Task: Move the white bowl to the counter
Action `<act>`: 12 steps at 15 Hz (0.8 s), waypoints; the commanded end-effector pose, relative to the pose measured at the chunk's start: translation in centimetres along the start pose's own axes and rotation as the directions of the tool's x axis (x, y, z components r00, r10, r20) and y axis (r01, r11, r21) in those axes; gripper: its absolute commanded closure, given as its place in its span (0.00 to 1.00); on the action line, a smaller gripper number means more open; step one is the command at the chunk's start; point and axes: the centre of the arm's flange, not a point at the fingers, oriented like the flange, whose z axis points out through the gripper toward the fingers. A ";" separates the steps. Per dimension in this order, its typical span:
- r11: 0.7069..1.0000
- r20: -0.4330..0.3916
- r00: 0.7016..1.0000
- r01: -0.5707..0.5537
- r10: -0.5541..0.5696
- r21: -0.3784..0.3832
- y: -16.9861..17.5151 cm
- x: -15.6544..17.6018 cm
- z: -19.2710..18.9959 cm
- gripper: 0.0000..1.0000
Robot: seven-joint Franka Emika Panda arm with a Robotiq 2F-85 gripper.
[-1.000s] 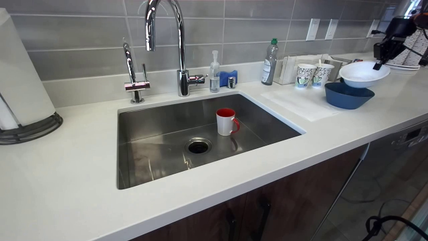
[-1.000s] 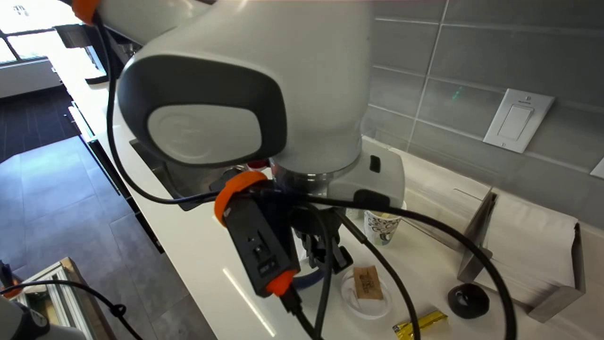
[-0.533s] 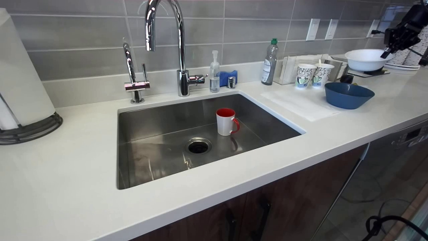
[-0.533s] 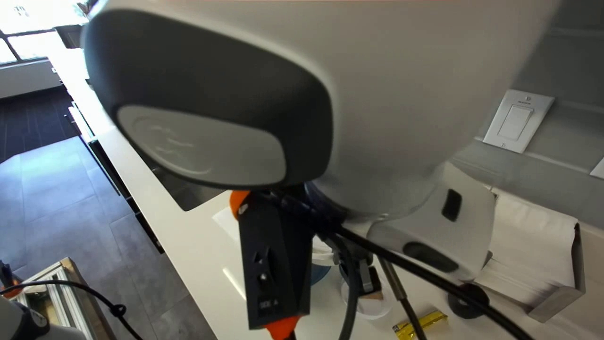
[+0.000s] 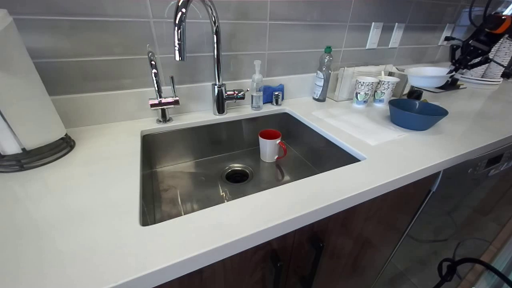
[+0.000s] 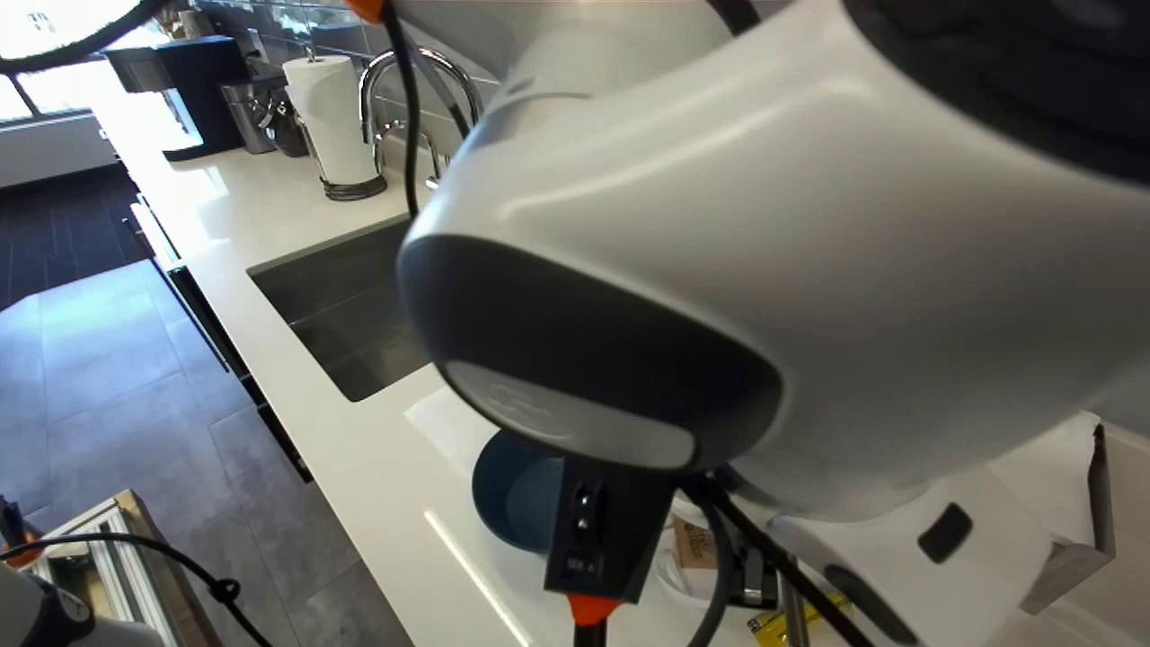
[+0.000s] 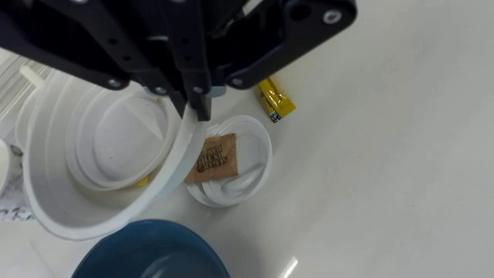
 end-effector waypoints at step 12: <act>0.754 -0.202 0.729 -0.651 0.654 0.092 6.3 7.9 3.6 0.99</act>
